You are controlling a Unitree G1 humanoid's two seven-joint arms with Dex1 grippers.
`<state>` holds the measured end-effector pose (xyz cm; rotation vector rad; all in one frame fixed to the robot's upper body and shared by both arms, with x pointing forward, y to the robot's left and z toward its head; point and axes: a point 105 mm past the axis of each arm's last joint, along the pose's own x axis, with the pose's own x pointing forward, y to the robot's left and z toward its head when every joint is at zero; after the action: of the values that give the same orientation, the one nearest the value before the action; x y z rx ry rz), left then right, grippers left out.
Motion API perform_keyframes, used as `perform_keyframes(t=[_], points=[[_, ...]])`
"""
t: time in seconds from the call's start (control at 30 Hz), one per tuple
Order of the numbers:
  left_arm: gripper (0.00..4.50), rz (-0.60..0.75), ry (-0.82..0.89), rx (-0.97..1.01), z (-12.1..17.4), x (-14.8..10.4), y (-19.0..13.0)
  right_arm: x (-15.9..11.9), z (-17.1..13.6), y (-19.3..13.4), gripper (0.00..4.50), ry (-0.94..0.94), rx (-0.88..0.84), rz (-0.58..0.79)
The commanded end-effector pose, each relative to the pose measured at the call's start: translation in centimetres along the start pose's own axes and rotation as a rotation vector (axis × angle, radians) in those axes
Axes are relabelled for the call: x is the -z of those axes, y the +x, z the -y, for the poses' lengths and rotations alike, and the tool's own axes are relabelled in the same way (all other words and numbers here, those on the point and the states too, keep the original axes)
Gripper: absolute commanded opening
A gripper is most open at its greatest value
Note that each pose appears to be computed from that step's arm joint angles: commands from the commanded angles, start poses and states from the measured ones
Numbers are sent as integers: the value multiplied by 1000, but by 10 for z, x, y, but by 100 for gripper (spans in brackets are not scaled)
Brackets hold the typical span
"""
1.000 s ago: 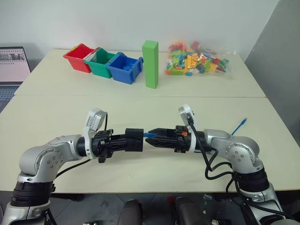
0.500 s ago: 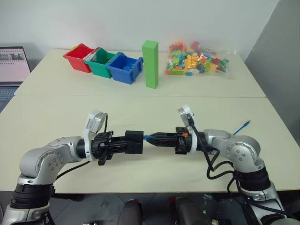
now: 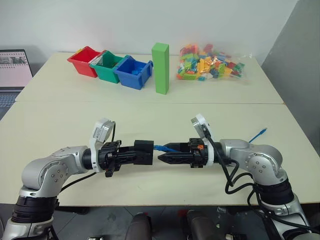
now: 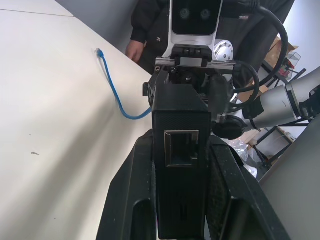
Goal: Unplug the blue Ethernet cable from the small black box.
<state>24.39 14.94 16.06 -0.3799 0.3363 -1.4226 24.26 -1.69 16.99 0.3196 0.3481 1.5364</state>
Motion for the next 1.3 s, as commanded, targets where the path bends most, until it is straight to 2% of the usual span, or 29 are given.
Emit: perform_keyframes(t=[0.03, 0.3, 0.93, 1.03, 1.2, 1.27, 1.3], points=[[80, 12, 24, 16, 4, -4, 2, -9, -5, 3, 210, -16, -4, 54], [80, 24, 25, 14, 4, -4, 3, -15, 2, 6, 210, 36, 43, 137], [80, 31, 26, 16, 5, -5, 4, -10, 2, 5, 210, 43, 48, 108], [80, 31, 25, 16, 5, -5, 5, -10, 2, 4, 166, 44, 48, 108], [80, 32, 25, 16, 6, -5, 5, -10, 2, 4, 39, 43, 44, 106], [80, 34, 24, 17, 6, -5, 5, -10, 2, 4, 7, 41, 41, 104], [80, 34, 24, 17, 6, -5, 5, -11, 2, 4, 7, 41, 40, 104]])
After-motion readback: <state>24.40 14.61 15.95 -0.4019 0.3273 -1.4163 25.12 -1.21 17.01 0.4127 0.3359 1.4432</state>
